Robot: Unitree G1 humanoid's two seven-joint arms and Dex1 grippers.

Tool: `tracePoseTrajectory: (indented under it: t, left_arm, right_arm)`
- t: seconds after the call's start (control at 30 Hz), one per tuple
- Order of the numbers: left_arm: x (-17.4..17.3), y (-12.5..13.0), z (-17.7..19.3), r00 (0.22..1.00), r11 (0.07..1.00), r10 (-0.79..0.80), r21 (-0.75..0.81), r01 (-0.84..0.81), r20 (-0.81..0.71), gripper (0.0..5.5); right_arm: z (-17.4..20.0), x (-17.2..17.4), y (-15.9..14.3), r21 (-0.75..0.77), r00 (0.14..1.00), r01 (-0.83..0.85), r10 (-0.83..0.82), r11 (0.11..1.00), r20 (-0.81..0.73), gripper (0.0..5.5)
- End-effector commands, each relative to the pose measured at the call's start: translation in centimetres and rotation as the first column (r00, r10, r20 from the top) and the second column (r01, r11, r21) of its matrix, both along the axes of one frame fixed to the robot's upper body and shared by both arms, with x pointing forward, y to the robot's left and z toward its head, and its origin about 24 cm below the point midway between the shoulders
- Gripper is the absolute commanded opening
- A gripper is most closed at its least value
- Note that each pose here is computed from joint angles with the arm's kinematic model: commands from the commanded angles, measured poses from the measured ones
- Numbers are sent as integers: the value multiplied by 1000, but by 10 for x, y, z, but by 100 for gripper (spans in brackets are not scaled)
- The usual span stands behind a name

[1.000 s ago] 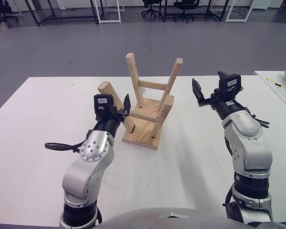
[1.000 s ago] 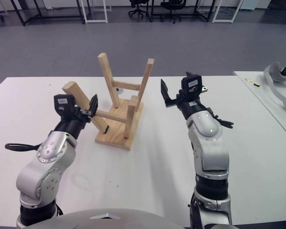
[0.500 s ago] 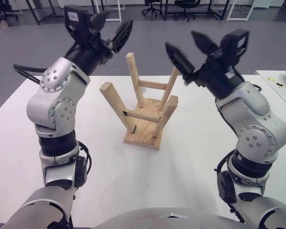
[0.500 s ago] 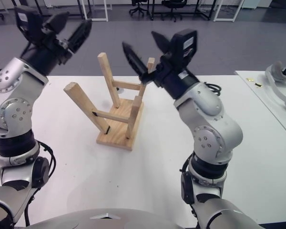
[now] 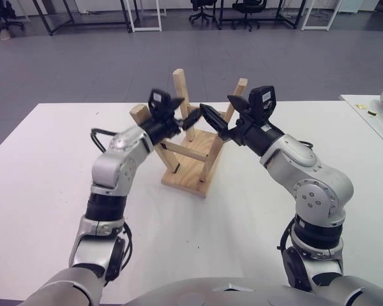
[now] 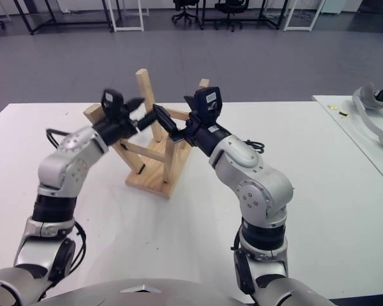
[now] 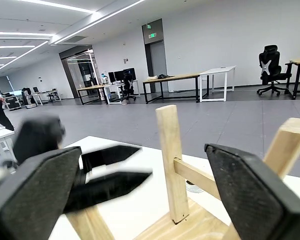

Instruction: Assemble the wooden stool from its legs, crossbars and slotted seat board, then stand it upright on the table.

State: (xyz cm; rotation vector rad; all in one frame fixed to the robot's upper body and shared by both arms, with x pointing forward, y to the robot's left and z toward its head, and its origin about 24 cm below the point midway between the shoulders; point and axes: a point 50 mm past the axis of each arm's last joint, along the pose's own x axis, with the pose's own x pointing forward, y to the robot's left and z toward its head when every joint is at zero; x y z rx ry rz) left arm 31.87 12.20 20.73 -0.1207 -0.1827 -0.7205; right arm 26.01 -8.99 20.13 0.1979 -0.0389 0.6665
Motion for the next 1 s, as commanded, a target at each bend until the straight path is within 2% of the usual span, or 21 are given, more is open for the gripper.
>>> tracePoseTrajectory:
  t: [0.03,0.13,0.2,0.27,0.37,0.43,0.5,0.63,0.7,0.8,0.9,1.0]
  left_arm:
    - [-8,5,65,986,993,20,-122,1,167,391]
    - [-26,5,84,977,978,73,-207,-31,200,391]
    - [-36,1,74,981,970,117,-231,-79,155,391]
    - [-35,-7,33,982,973,187,-145,-180,36,391]
    - [-33,-16,-42,935,953,245,-113,-280,-255,391]
    - [-38,-26,-114,817,953,276,35,-300,-506,391]
    - [-51,-34,-148,773,962,272,166,-216,-573,391]
    - [-52,-24,-140,824,945,299,272,-184,-481,391]
    - [-45,-15,-120,868,940,297,283,-192,-398,391]
    - [-39,-2,-86,931,953,213,272,-131,-298,391]
    - [-39,28,-82,939,969,122,244,-42,-322,391]
    - [-34,56,-75,946,981,77,191,-16,-314,391]
  right_arm:
    - [26,6,-11,31,991,32,-36,999,131,459]
    - [44,6,-17,72,974,40,-55,997,220,459]
    - [49,7,-23,100,965,65,-88,993,245,459]
    - [51,12,-34,114,956,129,-154,985,250,459]
    - [48,17,-46,99,949,183,-202,978,242,459]
    - [42,19,-48,82,951,200,-213,976,222,459]
    - [37,20,-46,56,957,195,-202,979,207,459]
    - [34,21,-46,38,956,206,-210,978,203,459]
    - [36,23,-53,32,950,227,-228,973,214,459]
    - [36,37,-84,40,927,307,-308,951,213,459]
    - [31,48,-116,15,894,400,-394,916,216,459]
    - [26,55,-126,-16,883,424,-409,906,228,459]
